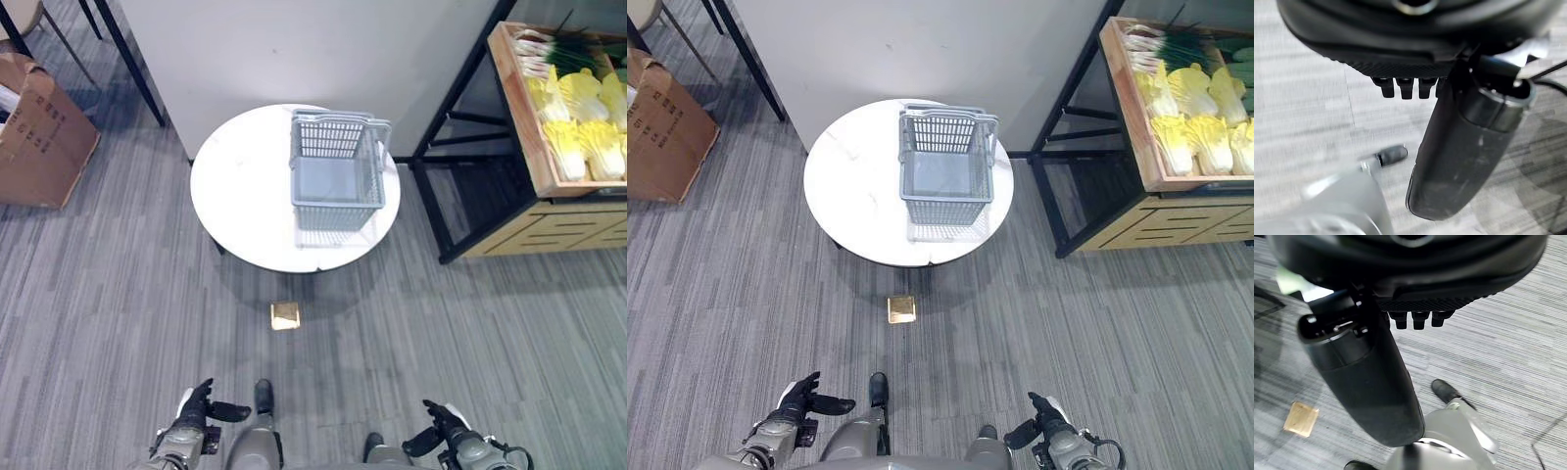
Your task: Get the vegetables into the basket
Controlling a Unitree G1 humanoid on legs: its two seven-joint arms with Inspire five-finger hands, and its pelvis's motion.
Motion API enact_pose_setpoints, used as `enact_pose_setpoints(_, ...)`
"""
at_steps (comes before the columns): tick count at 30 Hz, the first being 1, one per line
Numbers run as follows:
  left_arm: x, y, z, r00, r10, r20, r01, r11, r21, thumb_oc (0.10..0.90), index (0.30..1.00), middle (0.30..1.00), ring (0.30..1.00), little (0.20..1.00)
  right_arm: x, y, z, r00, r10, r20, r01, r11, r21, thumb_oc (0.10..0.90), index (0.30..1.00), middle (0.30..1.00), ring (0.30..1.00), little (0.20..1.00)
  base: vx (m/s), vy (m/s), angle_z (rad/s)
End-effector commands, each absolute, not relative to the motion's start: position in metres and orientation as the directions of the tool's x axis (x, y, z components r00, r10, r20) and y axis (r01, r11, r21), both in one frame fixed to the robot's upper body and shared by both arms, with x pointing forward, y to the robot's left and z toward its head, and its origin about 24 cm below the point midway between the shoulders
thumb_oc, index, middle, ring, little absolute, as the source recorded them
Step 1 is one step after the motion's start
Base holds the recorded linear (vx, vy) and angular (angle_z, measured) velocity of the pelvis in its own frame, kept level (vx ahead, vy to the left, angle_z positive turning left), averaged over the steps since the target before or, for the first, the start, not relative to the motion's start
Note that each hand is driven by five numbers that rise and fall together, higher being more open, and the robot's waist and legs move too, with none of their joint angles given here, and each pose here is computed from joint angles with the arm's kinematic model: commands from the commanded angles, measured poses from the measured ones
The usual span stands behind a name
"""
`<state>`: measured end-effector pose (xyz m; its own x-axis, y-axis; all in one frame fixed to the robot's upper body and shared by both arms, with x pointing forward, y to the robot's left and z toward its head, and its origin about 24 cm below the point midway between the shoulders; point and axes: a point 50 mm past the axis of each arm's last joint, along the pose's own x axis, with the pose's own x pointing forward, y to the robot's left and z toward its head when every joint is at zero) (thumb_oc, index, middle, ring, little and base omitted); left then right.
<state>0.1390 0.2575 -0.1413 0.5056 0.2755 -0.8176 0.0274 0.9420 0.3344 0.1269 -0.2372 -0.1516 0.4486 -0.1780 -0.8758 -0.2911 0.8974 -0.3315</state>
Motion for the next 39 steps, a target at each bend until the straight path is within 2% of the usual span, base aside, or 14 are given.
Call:
enact_pose_setpoints(1,0.119,0.256,-0.148,0.456,0.284,-0.844,0.069,0.934,0.352,0.9,1.0,1.0,1.0,1.0,0.139,-0.239,-0.147,0.483,-0.173,-0.858,-0.306,0.885,-0.351,0.9,1.0,1.0,1.0,1.0,0.07,0.268,0.0)
enact_pose_setpoints(5,0.112,0.262,-0.149,0.418,0.301,-0.857,0.068,0.93,0.36,0.9,1.0,1.0,1.0,1.0,0.149,-0.225,-0.146,0.513,-0.128,-0.849,-0.326,0.885,-0.331,0.9,1.0,1.0,1.0,1.0,0.2,0.319,-0.13)
enact_pose_setpoints(13,0.101,0.253,-0.155,0.37,0.278,-0.886,0.058,0.945,0.321,0.9,1.0,1.0,1.0,1.0,0.154,-0.22,-0.145,0.523,-0.117,-0.844,-0.319,0.892,-0.321,0.9,1.0,1.0,1.0,1.0,0.22,-0.046,0.07)
enact_pose_setpoints(20,0.086,0.248,-0.16,0.322,0.262,-0.91,0.057,0.954,0.295,0.9,1.0,1.0,1.0,1.0,0.138,-0.232,-0.149,0.477,-0.146,-0.867,-0.298,0.901,-0.316,0.9,1.0,1.0,1.0,1.0,0.23,-0.137,0.39)
enact_pose_setpoints(30,0.117,0.24,-0.154,0.428,0.254,-0.867,0.03,0.955,0.295,0.9,1.0,1.0,1.0,1.0,0.137,-0.259,-0.142,0.485,-0.232,-0.843,-0.247,0.889,-0.386,0.9,1.0,1.0,1.0,1.0,0.12,-0.128,0.07)
enact_pose_setpoints(39,0.116,0.227,-0.157,0.441,0.2,-0.875,0.101,0.957,0.27,0.9,1.0,1.0,1.0,1.0,0.13,-0.265,-0.143,0.46,-0.248,-0.852,-0.26,0.88,-0.397,0.9,1.0,1.0,1.0,1.0,0.12,0.174,-0.23)
